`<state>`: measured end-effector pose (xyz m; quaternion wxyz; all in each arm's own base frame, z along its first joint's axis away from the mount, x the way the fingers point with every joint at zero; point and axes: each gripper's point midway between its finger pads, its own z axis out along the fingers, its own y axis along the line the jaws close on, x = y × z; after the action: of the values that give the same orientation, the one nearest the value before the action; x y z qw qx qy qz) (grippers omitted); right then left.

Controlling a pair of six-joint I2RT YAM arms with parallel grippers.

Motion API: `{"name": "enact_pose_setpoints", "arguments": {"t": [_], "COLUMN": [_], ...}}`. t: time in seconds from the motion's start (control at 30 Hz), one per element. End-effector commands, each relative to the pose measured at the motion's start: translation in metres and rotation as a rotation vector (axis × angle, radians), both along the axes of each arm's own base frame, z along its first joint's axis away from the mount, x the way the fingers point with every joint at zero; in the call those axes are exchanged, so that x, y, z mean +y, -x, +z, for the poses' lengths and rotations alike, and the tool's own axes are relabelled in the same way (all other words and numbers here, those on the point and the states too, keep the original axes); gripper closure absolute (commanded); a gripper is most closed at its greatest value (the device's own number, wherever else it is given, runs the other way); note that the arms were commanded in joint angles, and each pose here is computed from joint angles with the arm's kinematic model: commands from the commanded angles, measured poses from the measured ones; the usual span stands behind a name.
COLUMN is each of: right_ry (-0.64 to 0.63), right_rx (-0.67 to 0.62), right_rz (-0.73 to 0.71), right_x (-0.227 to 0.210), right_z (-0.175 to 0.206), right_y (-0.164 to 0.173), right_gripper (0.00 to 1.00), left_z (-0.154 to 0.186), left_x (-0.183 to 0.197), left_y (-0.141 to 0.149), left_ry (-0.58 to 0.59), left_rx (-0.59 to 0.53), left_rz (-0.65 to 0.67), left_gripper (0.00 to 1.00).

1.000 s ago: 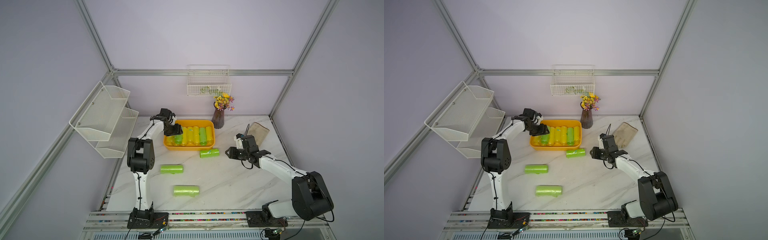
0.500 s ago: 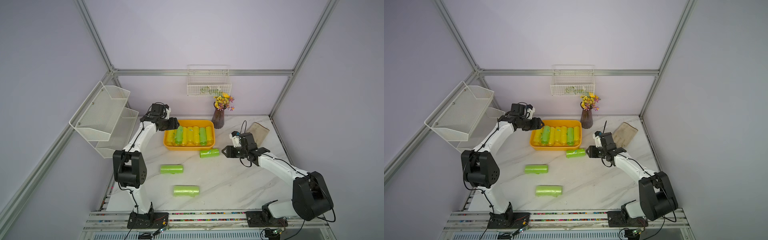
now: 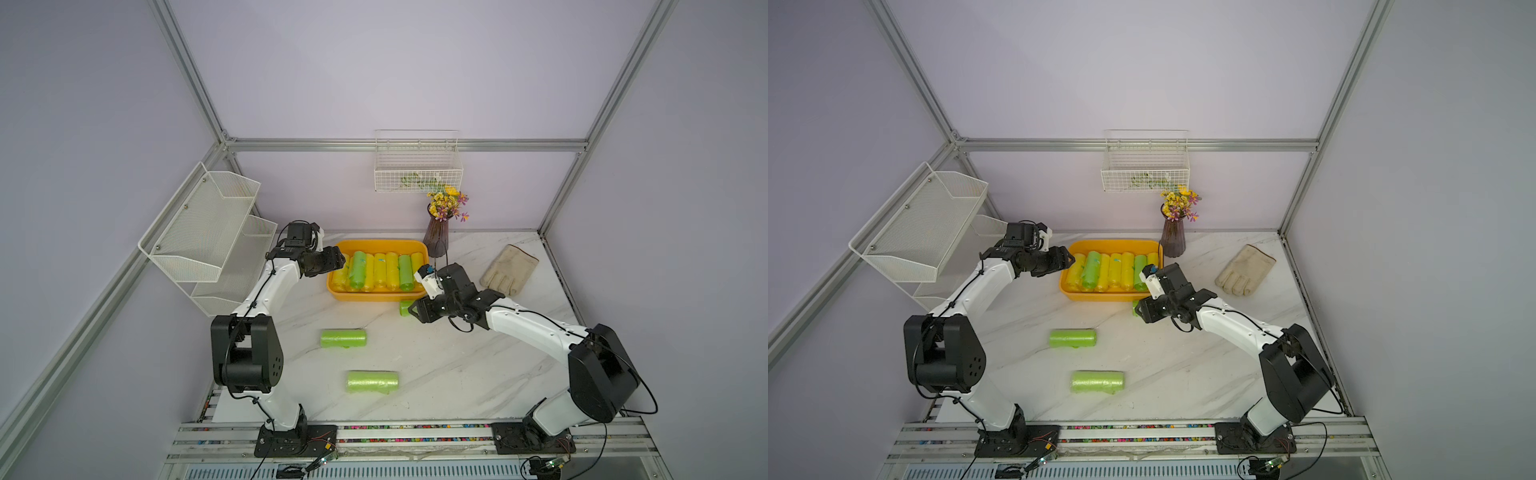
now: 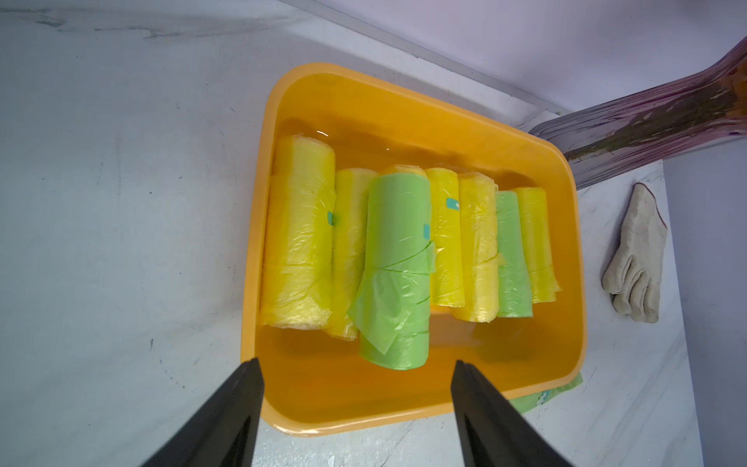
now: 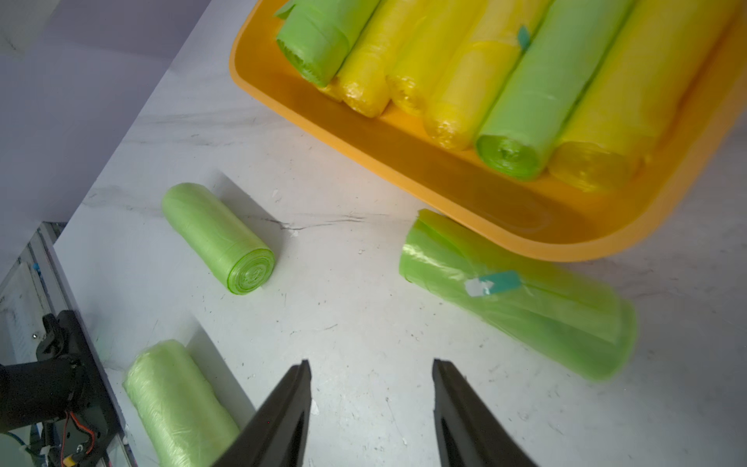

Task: Put the roll of trash bags into the storage box
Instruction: Place the roll of trash bags in the storage box, then pick up the roll of trash bags from the center of the board.

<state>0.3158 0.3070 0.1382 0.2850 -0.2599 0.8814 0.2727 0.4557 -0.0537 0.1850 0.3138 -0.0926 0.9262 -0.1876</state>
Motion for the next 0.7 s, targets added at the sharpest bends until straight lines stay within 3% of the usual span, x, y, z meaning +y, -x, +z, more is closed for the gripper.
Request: {"name": "enact_pose_setpoints", "arguments": {"t": [0.0,0.27,0.67], "right_ry": [0.045,0.122,0.246], "right_rx": [-0.046,-0.121,-0.244], "right_rz": [0.099,0.326,0.558], "right_x": [0.029,0.102,0.166], "right_z": [-0.003,-0.012,-0.037], "right_y": [0.009,0.032,0.060], "right_gripper": [0.45,0.41,0.36], "left_z": [0.029,0.020,0.008], "left_x": [0.009,0.023,0.025], "left_y": [-0.002,0.007,0.009], "left_ry": [0.037,0.053,0.095], "left_rx": [-0.098,-0.093,-0.075], "left_rz": [0.035,0.085,0.101], "left_gripper": [0.26,0.27,0.27]}}
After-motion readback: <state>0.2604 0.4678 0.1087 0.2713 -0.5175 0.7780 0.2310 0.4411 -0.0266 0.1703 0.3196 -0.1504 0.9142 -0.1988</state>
